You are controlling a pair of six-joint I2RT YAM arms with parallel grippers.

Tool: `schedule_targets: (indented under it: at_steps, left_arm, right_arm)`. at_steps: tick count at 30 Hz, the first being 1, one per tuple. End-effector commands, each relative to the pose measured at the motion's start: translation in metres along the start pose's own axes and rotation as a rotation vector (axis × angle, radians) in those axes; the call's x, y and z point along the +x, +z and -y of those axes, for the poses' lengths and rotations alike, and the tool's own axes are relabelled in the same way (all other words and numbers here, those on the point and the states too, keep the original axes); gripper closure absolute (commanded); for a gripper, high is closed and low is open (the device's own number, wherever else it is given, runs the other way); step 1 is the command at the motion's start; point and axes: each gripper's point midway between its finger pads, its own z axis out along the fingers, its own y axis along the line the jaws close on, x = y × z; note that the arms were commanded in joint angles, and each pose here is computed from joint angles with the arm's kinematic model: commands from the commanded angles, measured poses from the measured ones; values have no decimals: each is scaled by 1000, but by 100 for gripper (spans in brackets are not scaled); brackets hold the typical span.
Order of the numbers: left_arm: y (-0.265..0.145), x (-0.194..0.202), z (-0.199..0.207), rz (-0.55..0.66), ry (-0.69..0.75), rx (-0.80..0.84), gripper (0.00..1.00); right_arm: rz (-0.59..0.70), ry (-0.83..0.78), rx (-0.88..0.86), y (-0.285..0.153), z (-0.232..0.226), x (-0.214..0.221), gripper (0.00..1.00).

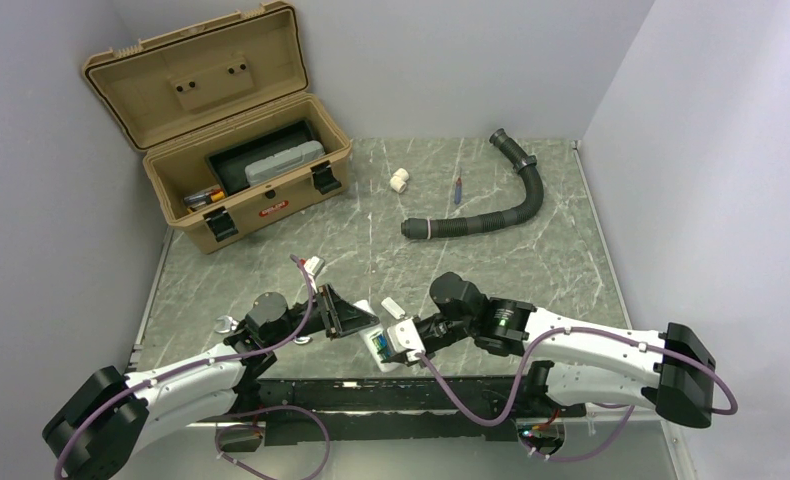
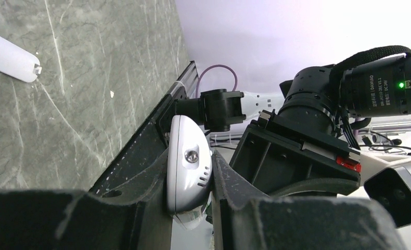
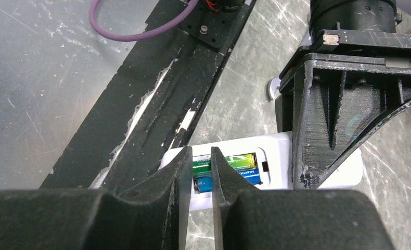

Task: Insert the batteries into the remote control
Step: Load the battery into the remote control.

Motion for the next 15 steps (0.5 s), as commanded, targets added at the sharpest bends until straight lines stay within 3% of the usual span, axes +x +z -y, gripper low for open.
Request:
schedule_targets:
  at_steps: [1,15]
  left_arm:
    - [-1,-2,35,-4,44,126,100]
    - [-3,-4,40,9,56,136,100]
  right_arm:
    - [-13,-23,58,1,17,-1,80]
    - [-3,32,58,2,18,5,81]
